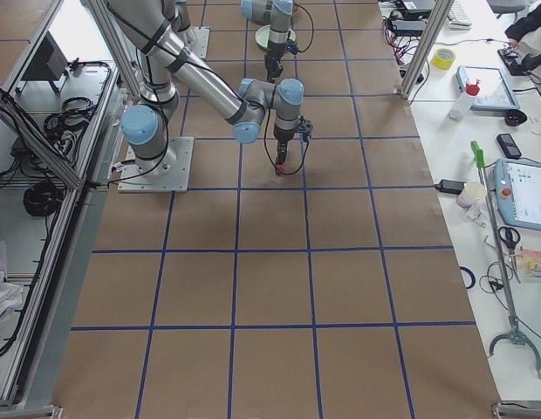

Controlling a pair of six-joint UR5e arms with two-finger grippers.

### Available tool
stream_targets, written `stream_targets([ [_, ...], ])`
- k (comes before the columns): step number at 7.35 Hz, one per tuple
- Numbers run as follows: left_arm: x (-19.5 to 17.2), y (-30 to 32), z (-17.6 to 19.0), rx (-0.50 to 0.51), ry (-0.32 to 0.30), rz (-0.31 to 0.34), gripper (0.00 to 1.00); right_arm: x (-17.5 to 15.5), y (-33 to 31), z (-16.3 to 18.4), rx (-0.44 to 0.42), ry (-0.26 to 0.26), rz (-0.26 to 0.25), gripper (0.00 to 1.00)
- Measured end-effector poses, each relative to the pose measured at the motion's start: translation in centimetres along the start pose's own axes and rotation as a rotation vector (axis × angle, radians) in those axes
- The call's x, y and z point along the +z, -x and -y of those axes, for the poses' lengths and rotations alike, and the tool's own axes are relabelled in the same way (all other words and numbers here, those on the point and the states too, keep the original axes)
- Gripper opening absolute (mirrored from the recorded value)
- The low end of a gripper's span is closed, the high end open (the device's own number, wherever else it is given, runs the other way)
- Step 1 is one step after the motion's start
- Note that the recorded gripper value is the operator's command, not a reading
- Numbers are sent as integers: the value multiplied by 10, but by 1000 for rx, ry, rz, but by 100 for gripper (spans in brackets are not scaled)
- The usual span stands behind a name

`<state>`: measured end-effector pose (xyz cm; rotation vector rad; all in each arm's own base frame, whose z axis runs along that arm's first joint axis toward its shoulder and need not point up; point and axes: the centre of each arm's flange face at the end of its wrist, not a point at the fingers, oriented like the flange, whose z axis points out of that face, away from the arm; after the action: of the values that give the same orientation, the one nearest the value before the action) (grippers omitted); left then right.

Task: Collect all strawberries into plate
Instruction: 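Grasp the middle strawberry with the left gripper while the right grasps one of the pair, then place the strawberry on the plate with the left gripper while the right carries another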

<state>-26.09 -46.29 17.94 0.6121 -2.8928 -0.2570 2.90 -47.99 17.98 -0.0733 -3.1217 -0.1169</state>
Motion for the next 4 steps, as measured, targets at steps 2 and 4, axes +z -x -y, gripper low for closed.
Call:
stream_targets([
  [2, -38, -8, 17, 18, -69, 22, 0, 1, 0, 0, -1, 3, 1, 54],
  [4, -88, 5, 49, 83, -110, 143, 0, -1, -1, 1, -5, 2, -7, 32],
])
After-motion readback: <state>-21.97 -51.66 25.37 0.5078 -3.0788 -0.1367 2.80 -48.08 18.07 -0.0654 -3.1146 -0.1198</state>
